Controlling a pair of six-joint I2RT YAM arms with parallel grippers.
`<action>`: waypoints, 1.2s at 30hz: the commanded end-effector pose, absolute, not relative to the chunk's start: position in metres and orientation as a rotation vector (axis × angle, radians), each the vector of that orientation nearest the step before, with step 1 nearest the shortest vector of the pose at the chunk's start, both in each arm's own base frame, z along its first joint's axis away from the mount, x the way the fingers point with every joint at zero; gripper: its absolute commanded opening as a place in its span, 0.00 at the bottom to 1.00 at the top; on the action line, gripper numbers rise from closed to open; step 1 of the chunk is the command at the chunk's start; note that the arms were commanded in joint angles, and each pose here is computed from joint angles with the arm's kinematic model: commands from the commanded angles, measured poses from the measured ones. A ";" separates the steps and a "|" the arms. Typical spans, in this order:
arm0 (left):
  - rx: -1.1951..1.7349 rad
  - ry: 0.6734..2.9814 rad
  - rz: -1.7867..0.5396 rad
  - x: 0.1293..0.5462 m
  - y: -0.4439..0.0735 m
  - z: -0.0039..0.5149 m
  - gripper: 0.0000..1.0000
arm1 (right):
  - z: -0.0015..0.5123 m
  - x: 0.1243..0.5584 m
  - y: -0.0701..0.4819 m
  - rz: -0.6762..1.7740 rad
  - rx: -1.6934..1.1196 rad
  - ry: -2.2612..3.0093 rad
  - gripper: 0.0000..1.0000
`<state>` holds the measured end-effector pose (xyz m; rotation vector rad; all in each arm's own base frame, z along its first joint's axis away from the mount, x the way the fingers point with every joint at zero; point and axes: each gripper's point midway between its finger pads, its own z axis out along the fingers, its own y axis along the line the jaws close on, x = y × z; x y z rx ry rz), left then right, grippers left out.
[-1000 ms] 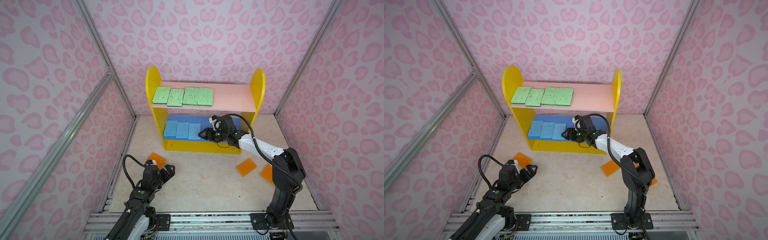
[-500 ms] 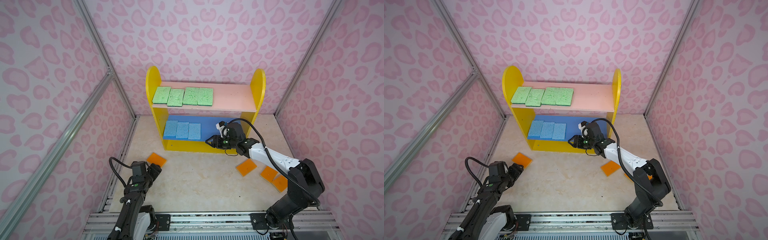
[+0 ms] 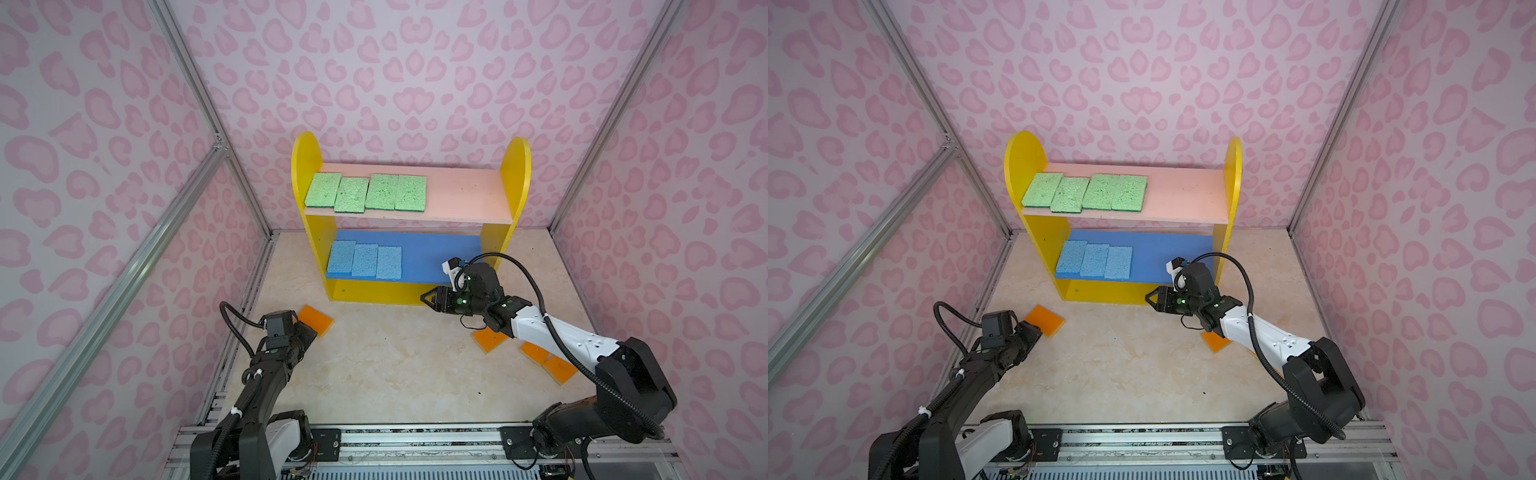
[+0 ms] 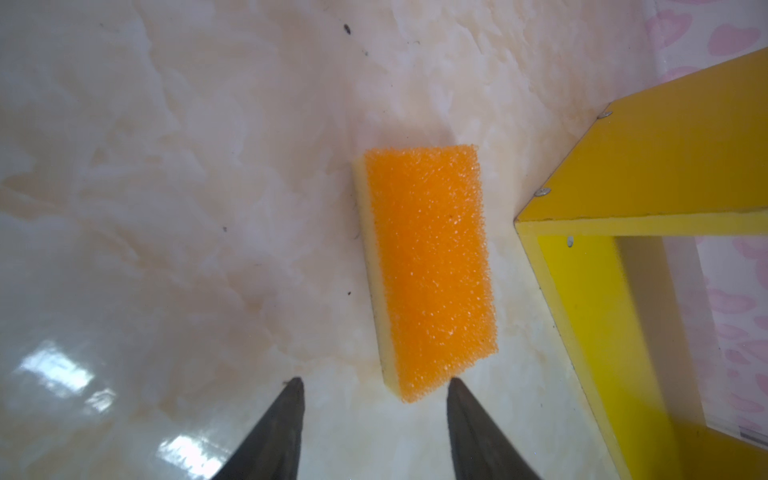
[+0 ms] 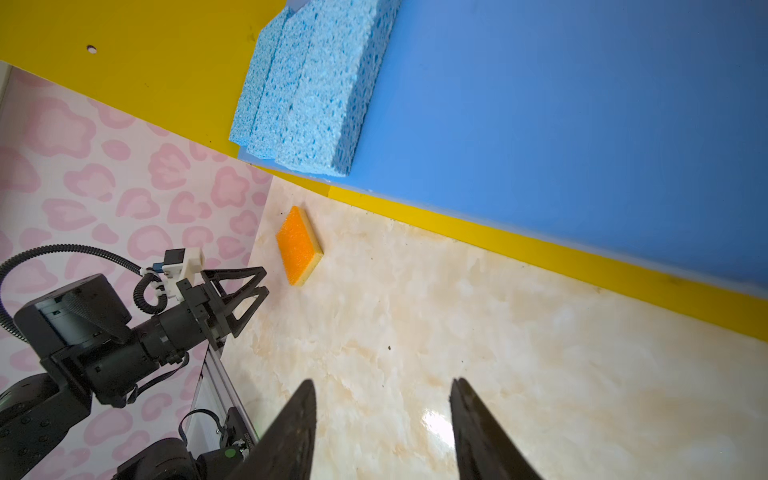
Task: Place and organize the cleaning sponges onto the shelf
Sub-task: 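Withdraw the right gripper while the left gripper grasps an orange scrub sponge, then lift the orange sponge with the left gripper toward the right gripper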
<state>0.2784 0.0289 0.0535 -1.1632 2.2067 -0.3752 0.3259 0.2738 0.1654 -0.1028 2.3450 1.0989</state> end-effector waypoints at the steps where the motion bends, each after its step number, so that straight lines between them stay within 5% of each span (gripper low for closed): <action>1: -1.160 2.157 -0.358 0.293 0.036 0.060 0.54 | 0.177 0.329 0.279 1.133 -0.114 2.282 0.53; 12: -1.175 2.222 -0.300 0.309 0.034 0.031 0.45 | 0.195 0.318 0.283 1.103 -0.171 2.240 0.53; 24: -1.167 2.240 -0.290 0.314 0.031 0.023 0.05 | 0.198 0.294 0.282 1.114 -0.240 2.228 0.57; 36: -0.966 2.218 -0.462 0.299 -0.008 0.064 0.03 | 0.191 0.260 0.310 1.259 -0.213 2.114 0.65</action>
